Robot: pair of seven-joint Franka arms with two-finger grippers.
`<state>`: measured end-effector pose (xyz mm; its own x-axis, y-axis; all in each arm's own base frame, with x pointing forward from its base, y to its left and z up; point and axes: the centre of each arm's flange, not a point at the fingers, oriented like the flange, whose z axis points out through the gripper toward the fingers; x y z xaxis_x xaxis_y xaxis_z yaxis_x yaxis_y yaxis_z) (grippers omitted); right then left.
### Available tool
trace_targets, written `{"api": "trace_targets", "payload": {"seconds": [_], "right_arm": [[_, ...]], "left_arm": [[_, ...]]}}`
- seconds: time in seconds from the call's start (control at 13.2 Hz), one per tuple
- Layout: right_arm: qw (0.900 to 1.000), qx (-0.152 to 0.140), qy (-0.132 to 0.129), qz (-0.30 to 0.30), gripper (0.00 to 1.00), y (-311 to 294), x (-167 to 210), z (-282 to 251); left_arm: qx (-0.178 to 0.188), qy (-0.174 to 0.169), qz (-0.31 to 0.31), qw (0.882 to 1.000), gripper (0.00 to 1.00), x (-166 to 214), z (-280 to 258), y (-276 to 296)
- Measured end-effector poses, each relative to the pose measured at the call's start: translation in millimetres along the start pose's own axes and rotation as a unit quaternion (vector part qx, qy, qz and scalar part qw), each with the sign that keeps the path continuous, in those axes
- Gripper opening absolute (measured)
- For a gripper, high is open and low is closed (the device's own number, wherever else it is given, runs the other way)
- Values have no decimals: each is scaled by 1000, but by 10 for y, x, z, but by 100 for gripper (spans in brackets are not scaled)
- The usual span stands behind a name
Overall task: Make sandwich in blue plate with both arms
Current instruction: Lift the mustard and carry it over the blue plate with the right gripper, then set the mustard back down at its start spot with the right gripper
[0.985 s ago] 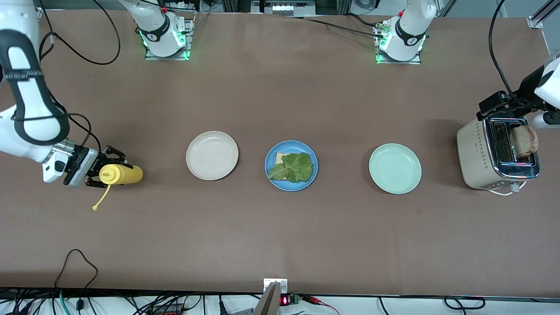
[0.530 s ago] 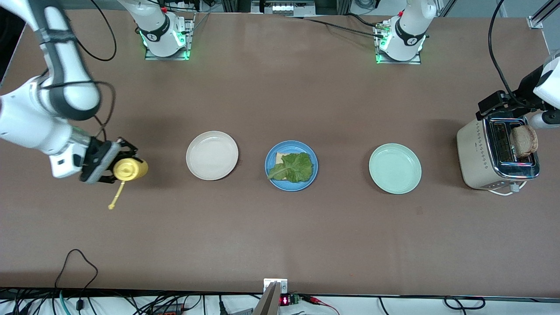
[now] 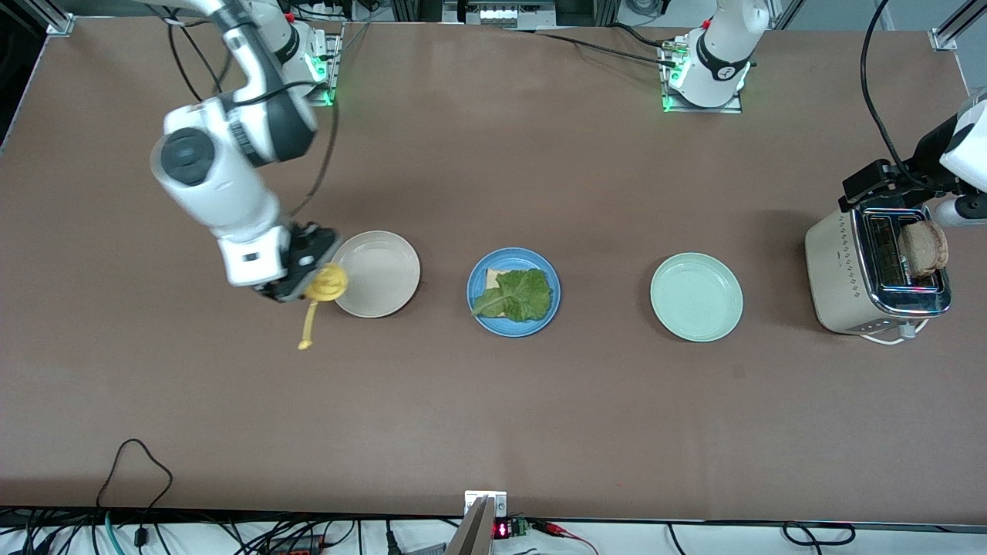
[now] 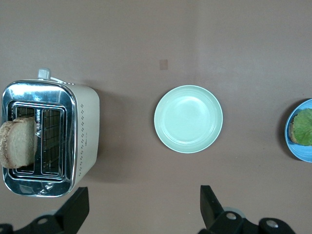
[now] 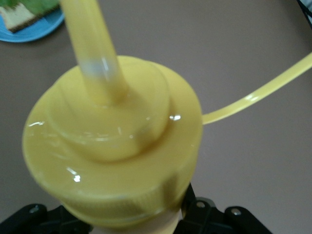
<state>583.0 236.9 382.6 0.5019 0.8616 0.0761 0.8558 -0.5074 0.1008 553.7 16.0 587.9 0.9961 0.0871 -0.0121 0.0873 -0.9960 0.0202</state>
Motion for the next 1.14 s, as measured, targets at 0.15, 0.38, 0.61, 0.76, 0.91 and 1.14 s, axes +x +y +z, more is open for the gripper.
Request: {"api": "trace_targets", "payload": {"seconds": [0.15,0.38,0.61,0.76,0.91,1.14], "right_arm": [[999,-20,-17,-23,65,-361,299,41],[997,-47,-62,-31,65,-924,718,240],[992,-67,-98,-40,65,-1418,1145,493],[991,-73,-108,-40,65,-1550,1311,713],[989,-83,-120,-36,65,-1623,1394,949],[986,-96,-131,-39,65,-1747,1456,1143]], "left_arm": [[0,0,0,1000,100,-1,2,0],[0,-1,0,1000,100,-1,3,1],[0,-1,0,1000,100,-2,6,1],[0,-1,0,1000,100,-2,11,1],[0,-2,0,1000,100,-3,15,1],[0,-4,0,1000,100,-5,31,1]]}}
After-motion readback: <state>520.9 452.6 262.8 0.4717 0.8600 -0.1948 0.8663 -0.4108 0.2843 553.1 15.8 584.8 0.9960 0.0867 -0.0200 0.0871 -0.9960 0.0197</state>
